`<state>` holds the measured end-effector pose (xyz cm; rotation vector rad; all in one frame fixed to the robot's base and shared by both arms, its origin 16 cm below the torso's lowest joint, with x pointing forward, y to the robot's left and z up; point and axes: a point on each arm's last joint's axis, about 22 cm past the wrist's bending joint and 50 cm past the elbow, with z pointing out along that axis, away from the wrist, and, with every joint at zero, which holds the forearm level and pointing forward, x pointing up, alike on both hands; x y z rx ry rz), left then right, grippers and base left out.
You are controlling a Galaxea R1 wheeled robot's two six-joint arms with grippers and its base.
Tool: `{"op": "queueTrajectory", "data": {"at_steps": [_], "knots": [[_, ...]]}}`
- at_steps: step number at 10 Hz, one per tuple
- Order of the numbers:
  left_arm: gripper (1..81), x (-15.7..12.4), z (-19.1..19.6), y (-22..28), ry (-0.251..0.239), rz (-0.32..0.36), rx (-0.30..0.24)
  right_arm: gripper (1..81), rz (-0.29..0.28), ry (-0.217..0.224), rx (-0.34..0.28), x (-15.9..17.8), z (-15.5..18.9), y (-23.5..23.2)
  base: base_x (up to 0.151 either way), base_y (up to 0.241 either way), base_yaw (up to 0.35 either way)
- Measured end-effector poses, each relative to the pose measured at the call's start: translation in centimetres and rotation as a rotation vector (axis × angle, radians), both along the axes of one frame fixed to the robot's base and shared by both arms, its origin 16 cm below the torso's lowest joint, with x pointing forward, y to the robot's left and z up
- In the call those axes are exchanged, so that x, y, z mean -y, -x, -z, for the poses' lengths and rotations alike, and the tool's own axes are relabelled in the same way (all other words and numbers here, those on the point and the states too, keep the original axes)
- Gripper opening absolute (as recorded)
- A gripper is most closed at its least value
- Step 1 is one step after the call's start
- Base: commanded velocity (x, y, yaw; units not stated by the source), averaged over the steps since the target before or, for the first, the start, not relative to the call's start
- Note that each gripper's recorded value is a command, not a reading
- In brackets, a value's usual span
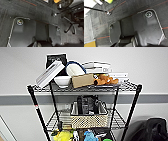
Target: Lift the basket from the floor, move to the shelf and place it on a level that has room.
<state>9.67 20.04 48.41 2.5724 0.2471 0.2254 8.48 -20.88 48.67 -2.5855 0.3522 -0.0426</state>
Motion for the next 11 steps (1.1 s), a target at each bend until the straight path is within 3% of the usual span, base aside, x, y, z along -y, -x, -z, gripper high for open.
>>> {"op": "queueTrajectory", "data": {"at_steps": [5,7,8,9,11], "knots": [[81.1,0.8,3.3,3.0,-0.078,0.001,-0.033,81.1,-0.032,0.117,-0.017,0.2,4.1,2.6,0.0,0.0,0.0],[81.1,-0.6,4.6,3.0,-0.142,-0.003,-0.03,81.1,-0.042,0.192,-0.017,1.2,5.6,2.9,0.0,0.0,0.0],[81.1,0.1,5.0,3.1,-0.154,-0.003,-0.032,81.1,-0.051,0.231,-0.012,1.7,6.2,2.8,0.0,0.0,0.0],[81.1,1.1,5.3,3.4,-0.157,-0.002,-0.036,81.1,-0.062,0.253,-0.006,1.2,6.6,2.7,0.0,0.0,0.0],[81.1,1.3,6.0,4.4,-0.191,-0.002,-0.049,81.1,-0.091,0.244,-0.003,-2.2,6.9,3.6,0.0,0.0,0.0]]}}
